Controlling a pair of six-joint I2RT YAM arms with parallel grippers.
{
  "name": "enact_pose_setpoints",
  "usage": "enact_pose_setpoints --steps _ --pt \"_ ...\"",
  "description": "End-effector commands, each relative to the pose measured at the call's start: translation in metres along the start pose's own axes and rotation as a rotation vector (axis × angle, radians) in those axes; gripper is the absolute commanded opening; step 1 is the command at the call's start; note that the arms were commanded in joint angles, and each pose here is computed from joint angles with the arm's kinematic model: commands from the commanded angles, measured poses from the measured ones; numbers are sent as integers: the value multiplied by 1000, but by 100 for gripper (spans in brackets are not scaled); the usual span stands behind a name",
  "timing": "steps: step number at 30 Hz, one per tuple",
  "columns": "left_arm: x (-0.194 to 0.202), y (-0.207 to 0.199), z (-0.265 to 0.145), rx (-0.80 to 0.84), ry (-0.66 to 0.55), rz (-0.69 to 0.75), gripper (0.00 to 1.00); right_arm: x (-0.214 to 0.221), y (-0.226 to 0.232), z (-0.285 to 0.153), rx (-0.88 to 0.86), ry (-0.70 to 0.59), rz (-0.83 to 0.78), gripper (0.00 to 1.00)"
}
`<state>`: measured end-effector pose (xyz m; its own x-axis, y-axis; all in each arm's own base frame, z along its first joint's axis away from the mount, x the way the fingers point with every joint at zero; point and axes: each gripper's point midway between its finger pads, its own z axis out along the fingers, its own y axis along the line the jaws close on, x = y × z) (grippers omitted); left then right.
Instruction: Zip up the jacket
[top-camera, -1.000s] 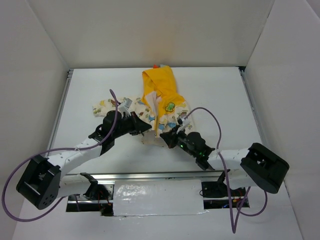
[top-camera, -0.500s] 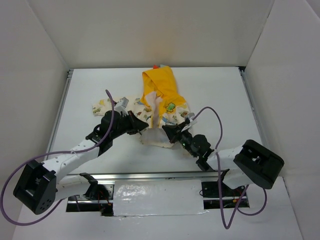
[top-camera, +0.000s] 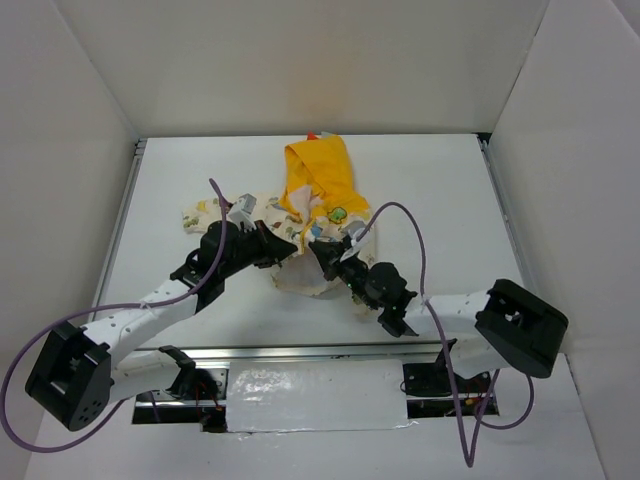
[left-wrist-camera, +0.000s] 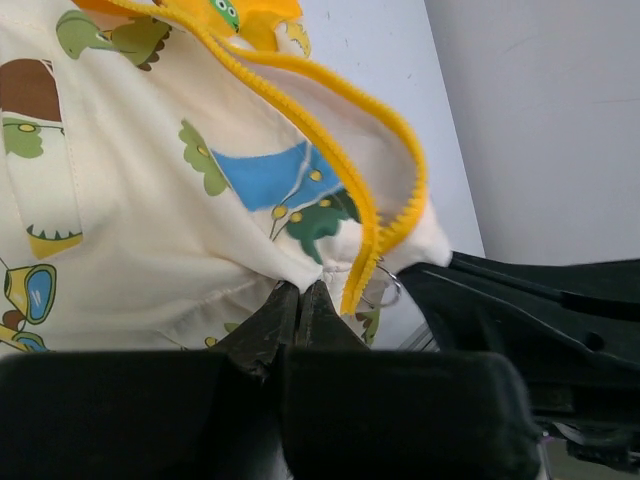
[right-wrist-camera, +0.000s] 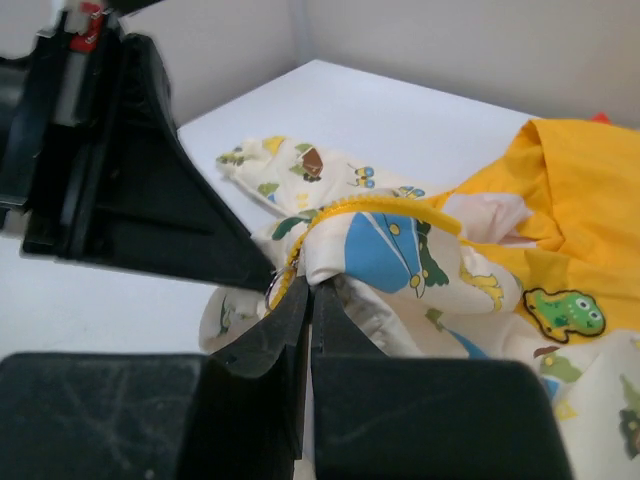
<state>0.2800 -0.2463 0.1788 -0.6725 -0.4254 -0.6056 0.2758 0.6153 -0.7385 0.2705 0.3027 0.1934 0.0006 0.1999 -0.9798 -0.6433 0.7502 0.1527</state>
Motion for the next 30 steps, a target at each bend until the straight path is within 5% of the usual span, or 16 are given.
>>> enact_pose_setpoints --steps 1,3,4,8,12,30 --pt "-25 -19 -2 40 -78 41 0 -42 -2 -7 1 -91 -159 0" --pt "-28 -15 -3 17 -86 47 0 -27 50 -15 -376 80 -184 0" --pt "-28 -14 -3 10 -85 50 0 -26 52 -16 -404 121 -192 0" --pt "-31 -17 -6 16 -94 54 0 -49 -2 -4 -63 -7 -167 0" --pt "-29 -23 -8 56 -96 55 0 -49 -17 -29 -9 -167 -103 0" --pt "-28 -30 -7 109 -103 42 0 -39 4 -47 -157 -275 241 0"
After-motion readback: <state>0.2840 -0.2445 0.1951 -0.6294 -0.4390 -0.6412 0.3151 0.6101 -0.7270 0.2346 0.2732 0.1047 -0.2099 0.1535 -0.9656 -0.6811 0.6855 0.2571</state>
